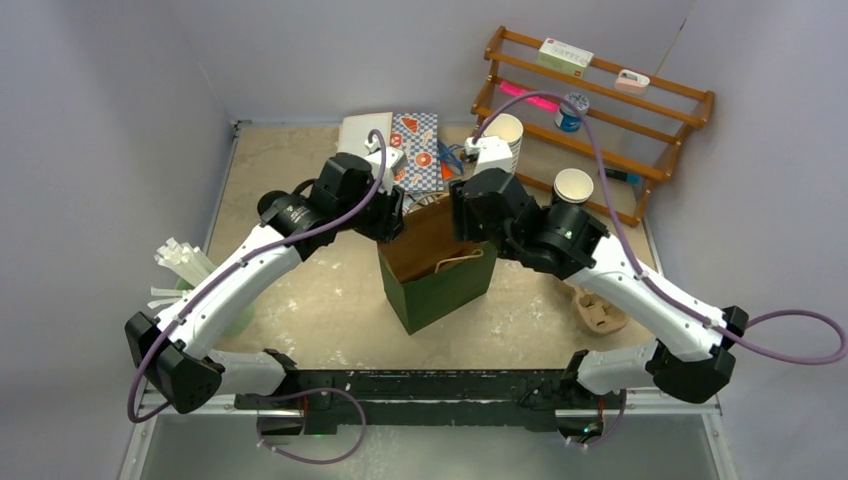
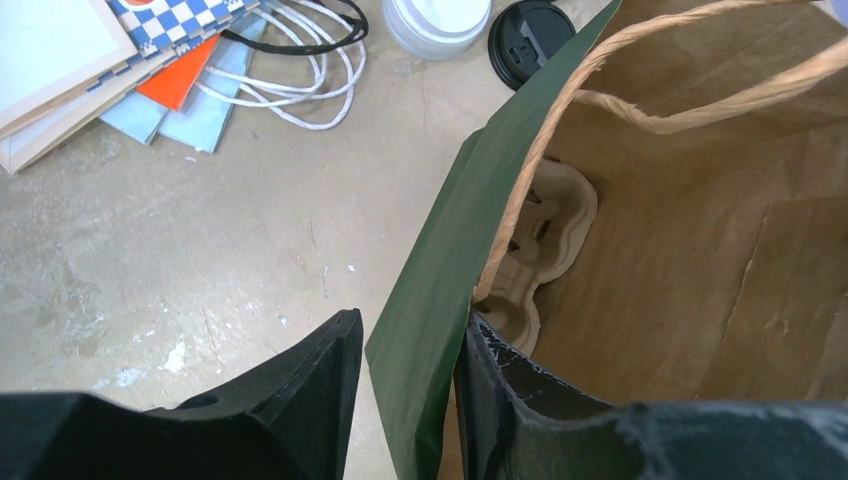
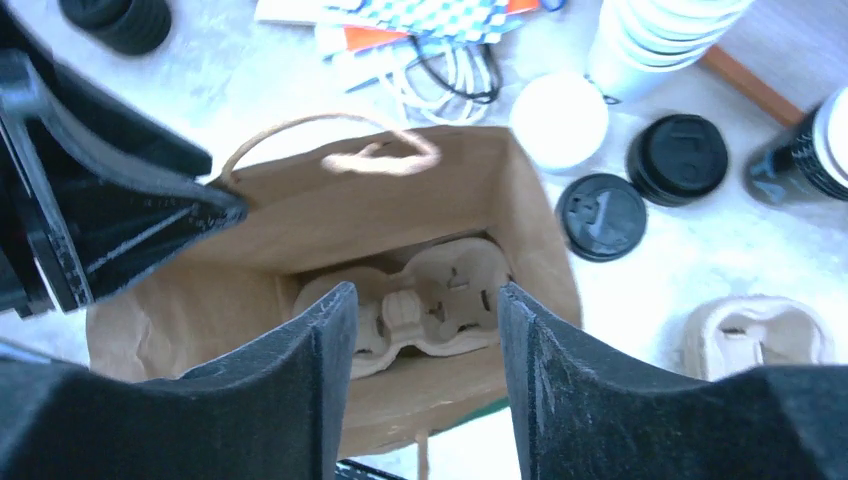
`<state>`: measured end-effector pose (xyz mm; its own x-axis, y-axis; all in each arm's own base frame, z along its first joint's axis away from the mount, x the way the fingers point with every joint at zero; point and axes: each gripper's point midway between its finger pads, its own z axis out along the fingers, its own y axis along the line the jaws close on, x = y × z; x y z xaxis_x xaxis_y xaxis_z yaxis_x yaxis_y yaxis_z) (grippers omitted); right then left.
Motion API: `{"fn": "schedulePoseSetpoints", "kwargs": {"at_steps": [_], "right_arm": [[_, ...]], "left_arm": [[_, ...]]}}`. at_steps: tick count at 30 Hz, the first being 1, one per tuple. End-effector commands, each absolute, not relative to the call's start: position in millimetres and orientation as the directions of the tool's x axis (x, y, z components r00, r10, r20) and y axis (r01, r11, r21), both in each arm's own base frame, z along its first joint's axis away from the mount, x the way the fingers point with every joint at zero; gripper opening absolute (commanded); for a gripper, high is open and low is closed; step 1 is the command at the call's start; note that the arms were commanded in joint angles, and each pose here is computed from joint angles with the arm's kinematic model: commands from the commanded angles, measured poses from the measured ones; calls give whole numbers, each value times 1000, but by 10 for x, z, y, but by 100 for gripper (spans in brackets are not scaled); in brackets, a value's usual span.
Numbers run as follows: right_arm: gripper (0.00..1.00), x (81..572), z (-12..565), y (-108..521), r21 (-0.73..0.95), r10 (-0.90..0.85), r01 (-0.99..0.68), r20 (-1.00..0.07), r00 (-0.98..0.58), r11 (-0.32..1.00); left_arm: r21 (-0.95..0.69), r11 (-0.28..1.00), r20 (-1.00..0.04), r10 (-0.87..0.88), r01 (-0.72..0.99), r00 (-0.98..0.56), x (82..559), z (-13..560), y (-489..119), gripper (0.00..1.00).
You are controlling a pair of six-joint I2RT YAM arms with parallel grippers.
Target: Pack the takeout coffee
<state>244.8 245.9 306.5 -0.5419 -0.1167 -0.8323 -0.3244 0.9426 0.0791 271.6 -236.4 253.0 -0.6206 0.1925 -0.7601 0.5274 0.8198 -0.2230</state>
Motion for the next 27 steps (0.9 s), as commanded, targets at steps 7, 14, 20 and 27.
{"fn": "schedulePoseSetpoints", "kwargs": {"at_steps": [7, 14, 20, 27], "right_arm": [[54, 2322, 3077, 1624, 65, 99, 77, -784, -613, 995], [54, 2256, 2705, 1600, 150, 220, 161, -715, -664, 975], [53, 2322, 2706, 1844, 236, 253, 119, -692, -676, 964], [45, 2437, 2867, 2035, 260, 227, 53, -708, -669, 964]], "left_arm": [[-219, 798, -787, 196, 562, -585, 2619, 2727, -2316, 40], [-237, 785, -782, 196, 572, -592, 2552, 2724, -2323, 37], [-280, 749, -748, 222, 600, -626, 2384, 2636, -2353, 30], [-412, 655, -689, 231, 633, -687, 2039, 2665, -2462, 26]]}}
